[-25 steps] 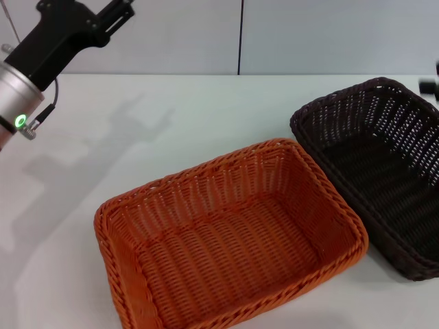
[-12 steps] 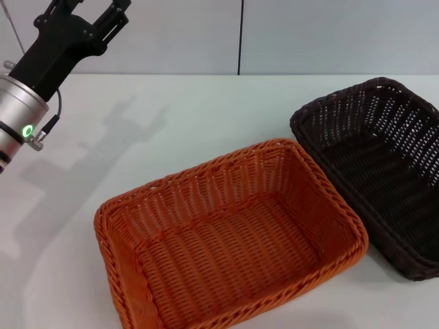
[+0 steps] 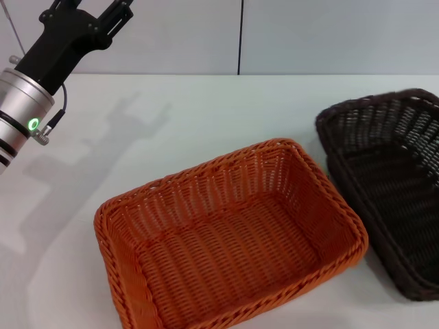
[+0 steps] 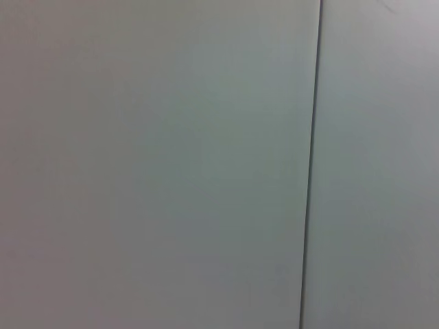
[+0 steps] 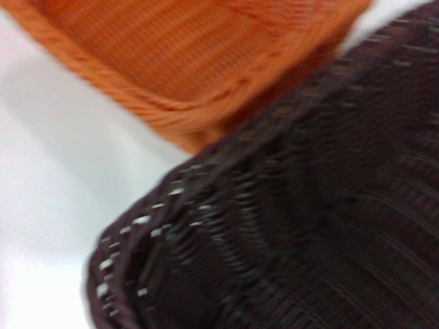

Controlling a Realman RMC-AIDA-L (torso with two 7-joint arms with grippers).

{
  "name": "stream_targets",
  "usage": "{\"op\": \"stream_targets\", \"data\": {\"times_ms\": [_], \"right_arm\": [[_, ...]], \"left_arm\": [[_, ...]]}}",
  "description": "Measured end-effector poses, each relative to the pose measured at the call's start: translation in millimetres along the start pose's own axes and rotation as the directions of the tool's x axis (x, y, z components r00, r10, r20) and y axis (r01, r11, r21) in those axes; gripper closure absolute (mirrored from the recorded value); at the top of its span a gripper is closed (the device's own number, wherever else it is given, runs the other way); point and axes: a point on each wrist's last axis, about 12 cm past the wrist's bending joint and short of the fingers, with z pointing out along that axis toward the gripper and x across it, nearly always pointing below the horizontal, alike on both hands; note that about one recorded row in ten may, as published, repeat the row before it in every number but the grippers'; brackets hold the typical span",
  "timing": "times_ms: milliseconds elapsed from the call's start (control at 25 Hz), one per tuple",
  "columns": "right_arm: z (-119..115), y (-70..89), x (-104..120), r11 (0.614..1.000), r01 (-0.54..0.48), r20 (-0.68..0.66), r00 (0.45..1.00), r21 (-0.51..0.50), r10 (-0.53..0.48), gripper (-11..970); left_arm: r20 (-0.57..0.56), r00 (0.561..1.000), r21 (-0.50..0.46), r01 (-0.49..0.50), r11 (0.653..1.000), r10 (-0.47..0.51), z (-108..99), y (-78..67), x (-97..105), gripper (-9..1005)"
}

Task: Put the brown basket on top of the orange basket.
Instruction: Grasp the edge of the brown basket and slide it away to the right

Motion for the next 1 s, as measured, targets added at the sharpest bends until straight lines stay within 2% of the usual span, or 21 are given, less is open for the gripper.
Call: {"op": "stream_targets", "data": {"times_ms": [240, 440, 680, 1000], "right_arm": [[10, 15.3, -9, 0.989, 0.066, -0.001, 0.998, -0.133, -0.067, 400], [18, 30.0, -21, 0.96, 0.112, -0.002, 0.993, -0.256, -0.116, 399], [29, 46.2, -31, 0.929, 0.159, -0.01, 0.985, -0.335, -0.172, 401], [46, 65.2, -43, 0.867, 0.213, -0.008, 0.97, -0.451, -0.243, 400]], "left_arm": [[-0.003, 1.0, -0.007, 0.001, 1.0, -0.001, 2, 0.6, 0, 191], [-0.014, 1.0, -0.021, 0.001, 1.0, -0.001, 6, 2.1, 0, 191], [-0.006, 1.0, -0.054, 0.009, 0.999, -0.009, 8, 6.8, -2, 191], [0.003, 1.0, -0.063, -0.001, 0.998, 0.001, 12, 7.6, -4, 191]]}}
